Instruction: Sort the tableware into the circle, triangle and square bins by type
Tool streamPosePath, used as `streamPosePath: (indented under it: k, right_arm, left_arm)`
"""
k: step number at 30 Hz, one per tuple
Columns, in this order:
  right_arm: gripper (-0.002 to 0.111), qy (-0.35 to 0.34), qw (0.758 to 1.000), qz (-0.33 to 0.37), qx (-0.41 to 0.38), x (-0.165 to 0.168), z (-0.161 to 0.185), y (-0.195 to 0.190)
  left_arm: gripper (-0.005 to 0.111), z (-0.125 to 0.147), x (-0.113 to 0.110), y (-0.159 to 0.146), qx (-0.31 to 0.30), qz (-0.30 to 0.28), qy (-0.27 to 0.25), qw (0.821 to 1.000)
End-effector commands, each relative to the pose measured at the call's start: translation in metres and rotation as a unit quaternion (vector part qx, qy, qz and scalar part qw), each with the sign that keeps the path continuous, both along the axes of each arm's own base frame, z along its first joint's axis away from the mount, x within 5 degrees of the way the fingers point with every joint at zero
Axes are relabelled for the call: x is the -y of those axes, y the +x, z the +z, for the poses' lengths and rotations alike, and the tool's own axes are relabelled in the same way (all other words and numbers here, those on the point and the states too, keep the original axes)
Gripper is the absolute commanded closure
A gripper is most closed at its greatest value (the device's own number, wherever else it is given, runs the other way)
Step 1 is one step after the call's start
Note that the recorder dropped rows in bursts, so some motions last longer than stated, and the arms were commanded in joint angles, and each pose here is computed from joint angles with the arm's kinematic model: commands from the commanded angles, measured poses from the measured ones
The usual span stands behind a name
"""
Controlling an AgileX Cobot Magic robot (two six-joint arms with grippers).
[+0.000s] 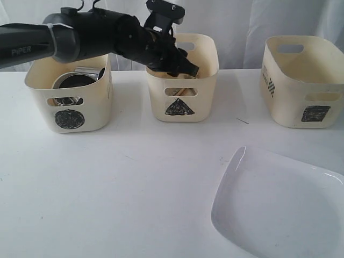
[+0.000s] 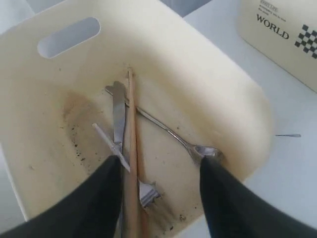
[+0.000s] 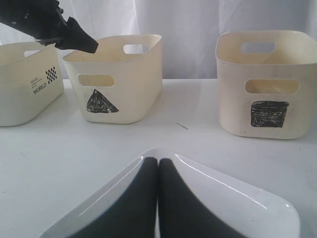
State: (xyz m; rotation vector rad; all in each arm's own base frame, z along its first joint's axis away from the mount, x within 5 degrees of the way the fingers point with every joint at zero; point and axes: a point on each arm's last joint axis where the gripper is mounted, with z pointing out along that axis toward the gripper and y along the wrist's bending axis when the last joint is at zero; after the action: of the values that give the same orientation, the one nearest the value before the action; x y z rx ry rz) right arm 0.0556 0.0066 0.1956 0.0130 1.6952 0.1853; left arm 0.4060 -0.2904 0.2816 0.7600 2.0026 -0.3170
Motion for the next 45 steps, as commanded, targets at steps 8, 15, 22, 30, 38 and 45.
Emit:
streamPosePath:
  k: [8, 15, 22, 30, 38, 45]
  right_arm:
    - [0.108, -0.003, 1.0, -0.001, 0.003, 0.0, -0.001, 0.0]
    - [0.108, -0.003, 1.0, -0.001, 0.003, 0.0, -0.001, 0.0]
    - [0.108, -0.003, 1.0, -0.001, 0.003, 0.0, -0.001, 0.0]
    - [0.108, -0.003, 1.0, -0.001, 0.003, 0.0, -0.001, 0.0]
    - [0.108, -0.003, 1.0, -0.001, 0.003, 0.0, -0.001, 0.0]
    - [0.108, -0.003, 1.0, -0.001, 0.003, 0.0, -0.001, 0.0]
  left_arm:
    - [0.055, 0.032, -0.003, -0.048, -0.067, -0.047, 0.04, 0.996]
    - [0.061, 0.03, -0.013, -0.099, -0.088, -0.081, 0.058, 0.991]
    - [0.071, 0.033, -0.044, -0.148, -0.101, -0.083, 0.029, 0.991]
    - [0.074, 0.03, -0.093, -0.204, -0.076, -0.072, -0.013, 0.994]
    - [0.091, 0.021, -0.138, -0.252, -0.057, -0.055, -0.061, 0.995]
    - [0.107, 0.006, -0.173, -0.29, -0.032, -0.052, -0.085, 0.994]
